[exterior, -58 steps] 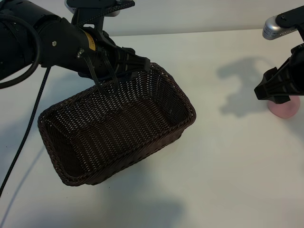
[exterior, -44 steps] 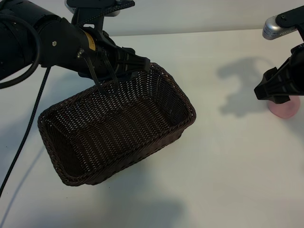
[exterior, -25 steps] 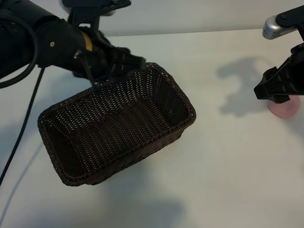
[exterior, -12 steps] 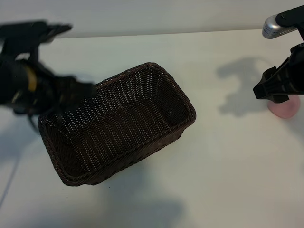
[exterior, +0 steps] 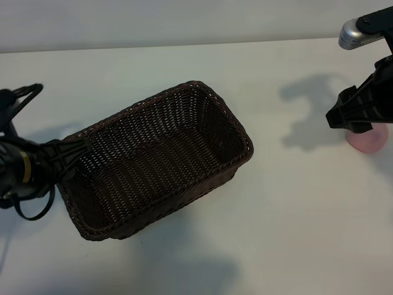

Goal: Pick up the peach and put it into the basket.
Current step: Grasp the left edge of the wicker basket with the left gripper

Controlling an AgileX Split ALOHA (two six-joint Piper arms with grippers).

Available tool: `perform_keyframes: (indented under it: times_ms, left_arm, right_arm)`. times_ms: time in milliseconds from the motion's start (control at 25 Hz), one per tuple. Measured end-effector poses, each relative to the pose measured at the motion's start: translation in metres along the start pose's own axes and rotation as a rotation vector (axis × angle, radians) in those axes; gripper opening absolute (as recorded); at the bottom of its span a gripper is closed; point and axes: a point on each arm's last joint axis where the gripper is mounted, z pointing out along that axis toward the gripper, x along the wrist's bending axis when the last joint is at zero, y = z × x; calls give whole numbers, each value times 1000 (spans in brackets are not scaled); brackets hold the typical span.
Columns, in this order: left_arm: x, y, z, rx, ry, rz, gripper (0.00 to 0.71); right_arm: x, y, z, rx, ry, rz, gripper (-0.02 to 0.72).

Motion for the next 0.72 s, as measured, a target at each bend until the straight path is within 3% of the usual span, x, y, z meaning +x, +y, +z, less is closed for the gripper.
perform_keyframes:
  times_ms: [360, 720]
  left_arm:
    - [0, -3, 3, 20, 4, -42, 554]
    - [-10, -12, 30, 106, 83, -19, 553]
  right_arm:
    - [0, 0, 0, 0, 0, 0, 595]
    - [0, 0, 0, 5, 2, 0, 595]
